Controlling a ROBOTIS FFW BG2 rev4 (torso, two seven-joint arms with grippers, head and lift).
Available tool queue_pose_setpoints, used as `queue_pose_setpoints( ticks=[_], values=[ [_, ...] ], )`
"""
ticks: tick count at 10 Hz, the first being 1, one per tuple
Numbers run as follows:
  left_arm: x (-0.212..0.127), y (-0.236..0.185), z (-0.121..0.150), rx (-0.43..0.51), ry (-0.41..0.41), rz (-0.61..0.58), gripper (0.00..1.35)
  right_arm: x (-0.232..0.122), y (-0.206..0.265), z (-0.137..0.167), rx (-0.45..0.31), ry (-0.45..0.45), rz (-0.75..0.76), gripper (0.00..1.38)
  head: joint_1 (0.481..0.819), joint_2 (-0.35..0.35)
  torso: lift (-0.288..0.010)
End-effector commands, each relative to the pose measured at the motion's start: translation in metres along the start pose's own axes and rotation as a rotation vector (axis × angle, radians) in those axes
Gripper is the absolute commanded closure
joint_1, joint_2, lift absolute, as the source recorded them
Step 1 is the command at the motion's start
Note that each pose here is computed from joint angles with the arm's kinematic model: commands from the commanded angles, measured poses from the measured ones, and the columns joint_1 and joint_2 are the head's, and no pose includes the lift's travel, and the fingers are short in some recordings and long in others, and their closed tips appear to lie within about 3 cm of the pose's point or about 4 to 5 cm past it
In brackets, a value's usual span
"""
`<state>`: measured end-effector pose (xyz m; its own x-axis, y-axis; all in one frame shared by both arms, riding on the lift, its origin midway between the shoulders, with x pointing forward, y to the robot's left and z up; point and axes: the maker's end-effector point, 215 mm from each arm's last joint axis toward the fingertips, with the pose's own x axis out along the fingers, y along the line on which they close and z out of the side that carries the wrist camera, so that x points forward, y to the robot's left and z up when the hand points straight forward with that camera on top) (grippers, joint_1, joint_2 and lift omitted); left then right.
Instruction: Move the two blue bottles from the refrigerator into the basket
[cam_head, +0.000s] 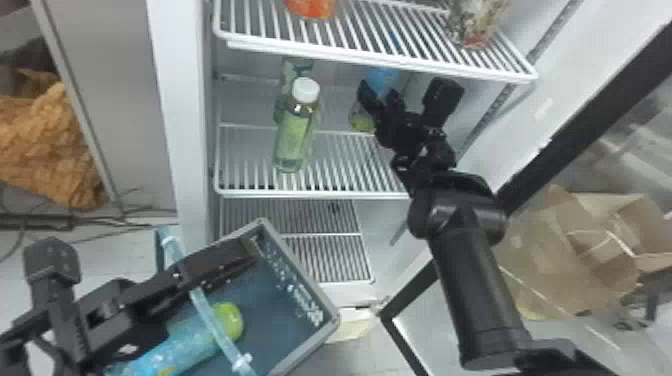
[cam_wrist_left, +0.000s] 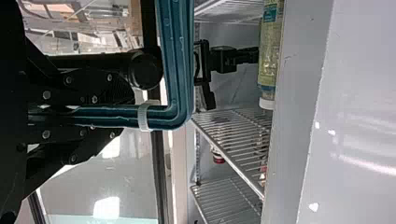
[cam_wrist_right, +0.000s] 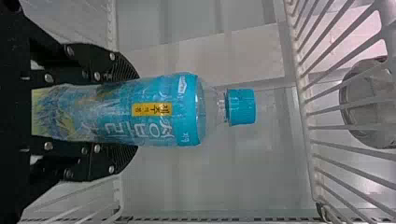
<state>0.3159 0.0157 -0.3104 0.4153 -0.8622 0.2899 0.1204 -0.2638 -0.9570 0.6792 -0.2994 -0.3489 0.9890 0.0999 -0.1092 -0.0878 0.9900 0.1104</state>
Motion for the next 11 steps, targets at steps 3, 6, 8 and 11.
queue_pose_setpoints(
  ticks=[3,6,8,11],
  values=[
    [0.0,0.001,-0.002,-0.005,0.0,0.0,1.16,-0.038,-0.003,-0.003,0.045,-0.035,0.011,1.28,0.695,-0.315,-0.216],
    [0.0,0.002,-0.002,-0.006,-0.003,0.0,1.16,-0.083,-0.004,-0.004,0.086,-0.052,0.03,1.28,0.695,-0.336,-0.216],
    [0.0,0.002,-0.003,-0.007,-0.001,0.0,1.16,-0.109,0.003,0.008,0.089,-0.078,0.059,1.28,0.695,-0.347,-0.216],
    [0.0,0.003,-0.002,-0.008,-0.004,0.002,1.16,-0.152,0.03,0.026,0.131,-0.122,0.124,1.28,0.695,-0.35,-0.216]
  ],
)
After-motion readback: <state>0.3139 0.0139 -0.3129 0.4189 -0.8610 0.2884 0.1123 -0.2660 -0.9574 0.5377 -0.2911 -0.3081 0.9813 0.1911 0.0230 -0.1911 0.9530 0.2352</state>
